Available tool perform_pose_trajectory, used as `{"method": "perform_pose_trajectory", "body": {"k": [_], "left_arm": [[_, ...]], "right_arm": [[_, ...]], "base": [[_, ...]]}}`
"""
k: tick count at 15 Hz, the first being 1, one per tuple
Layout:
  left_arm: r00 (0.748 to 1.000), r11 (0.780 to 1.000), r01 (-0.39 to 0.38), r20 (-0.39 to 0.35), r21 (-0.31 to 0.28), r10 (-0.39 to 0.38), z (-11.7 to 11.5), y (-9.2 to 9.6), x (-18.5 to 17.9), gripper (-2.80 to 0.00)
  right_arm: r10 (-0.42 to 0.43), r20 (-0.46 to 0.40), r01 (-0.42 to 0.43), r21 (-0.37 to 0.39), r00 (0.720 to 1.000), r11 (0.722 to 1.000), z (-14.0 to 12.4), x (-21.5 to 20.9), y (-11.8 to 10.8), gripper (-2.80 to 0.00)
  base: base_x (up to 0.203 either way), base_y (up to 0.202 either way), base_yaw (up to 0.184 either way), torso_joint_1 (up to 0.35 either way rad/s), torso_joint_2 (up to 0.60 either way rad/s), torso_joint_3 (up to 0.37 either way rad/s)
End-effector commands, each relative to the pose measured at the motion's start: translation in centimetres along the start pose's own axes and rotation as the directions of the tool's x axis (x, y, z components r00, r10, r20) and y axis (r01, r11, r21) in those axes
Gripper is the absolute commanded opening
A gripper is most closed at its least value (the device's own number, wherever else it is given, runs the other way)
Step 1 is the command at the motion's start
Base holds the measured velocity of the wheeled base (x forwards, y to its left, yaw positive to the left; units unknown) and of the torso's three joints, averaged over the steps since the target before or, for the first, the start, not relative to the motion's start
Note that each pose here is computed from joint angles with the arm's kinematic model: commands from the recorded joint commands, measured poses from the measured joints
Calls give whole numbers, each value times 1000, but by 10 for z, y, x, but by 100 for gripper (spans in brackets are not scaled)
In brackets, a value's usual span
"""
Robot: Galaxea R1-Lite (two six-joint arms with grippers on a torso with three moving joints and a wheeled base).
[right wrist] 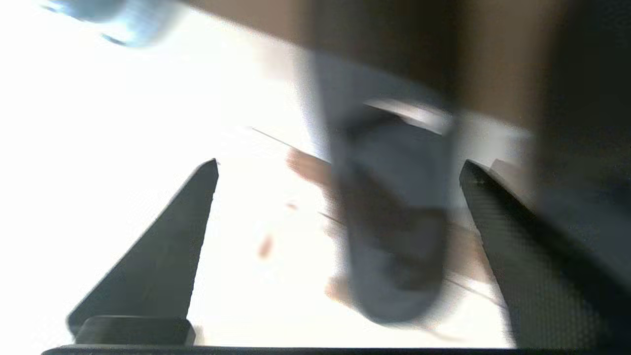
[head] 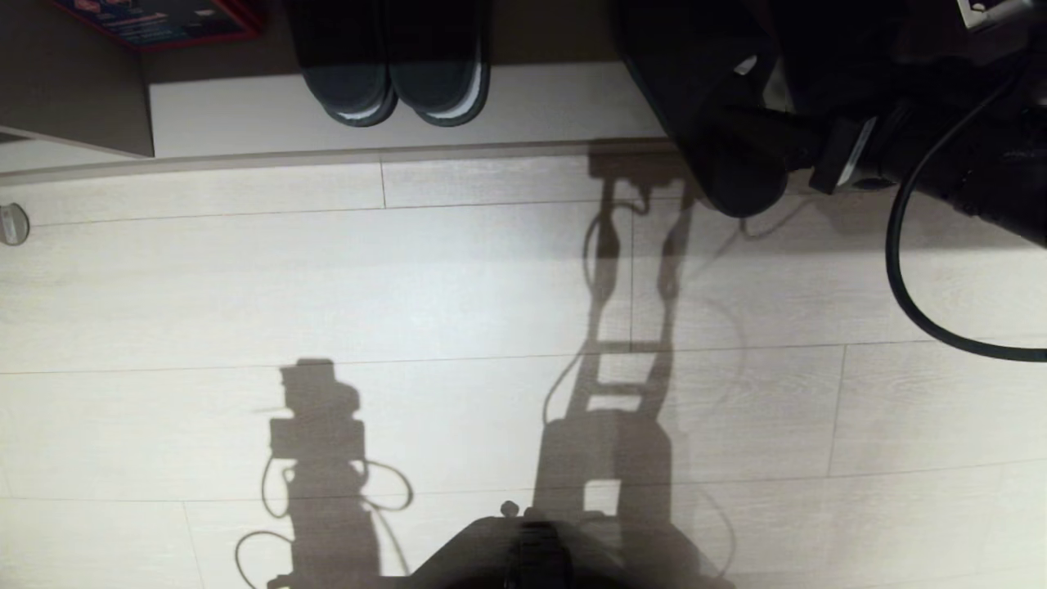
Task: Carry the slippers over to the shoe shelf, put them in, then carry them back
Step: Place the slippers into the shoe cabinet
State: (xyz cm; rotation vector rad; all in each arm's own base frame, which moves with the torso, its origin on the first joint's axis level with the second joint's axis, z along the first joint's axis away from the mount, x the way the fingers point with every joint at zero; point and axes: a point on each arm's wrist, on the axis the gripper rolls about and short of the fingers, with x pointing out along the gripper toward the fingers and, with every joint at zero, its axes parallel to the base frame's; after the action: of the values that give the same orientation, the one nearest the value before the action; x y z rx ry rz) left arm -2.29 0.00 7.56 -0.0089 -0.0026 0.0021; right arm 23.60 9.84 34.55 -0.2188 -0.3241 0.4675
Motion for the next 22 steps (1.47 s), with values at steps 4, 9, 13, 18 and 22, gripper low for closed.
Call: {"method": "perform_pose_trajectory", "body": {"k": [4, 9, 13, 18, 22], "left_arm": [[1000, 1000, 0, 1, 1, 0, 0, 0, 0, -280], [1000, 1000, 1, 1, 3, -1, 0, 0, 0, -280], [1000, 1000, 0, 1, 2, 0, 0, 0, 0, -280], [1000, 1000, -1, 1, 1, 1, 0, 0, 0, -280], [1000, 1000, -1, 1, 1, 1, 0, 0, 0, -280]], "right_arm": [[79, 3, -79, 95, 997, 992, 1, 32, 33, -280], [-30, -68, 37, 103, 997, 994, -29, 97, 58, -280], [-165, 26, 163, 75, 986, 984, -21, 115, 44, -280], [-244, 71, 240, 61, 967, 969, -15, 120, 17, -280], [-302, 58, 299, 59, 951, 952, -19, 122, 8, -280]], "base": [[0, 0, 0, 0, 0, 0], [0, 0, 0, 0, 0, 0], [0, 0, 0, 0, 0, 0], [0, 0, 0, 0, 0, 0], [0, 0, 0, 0, 0, 0]]}}
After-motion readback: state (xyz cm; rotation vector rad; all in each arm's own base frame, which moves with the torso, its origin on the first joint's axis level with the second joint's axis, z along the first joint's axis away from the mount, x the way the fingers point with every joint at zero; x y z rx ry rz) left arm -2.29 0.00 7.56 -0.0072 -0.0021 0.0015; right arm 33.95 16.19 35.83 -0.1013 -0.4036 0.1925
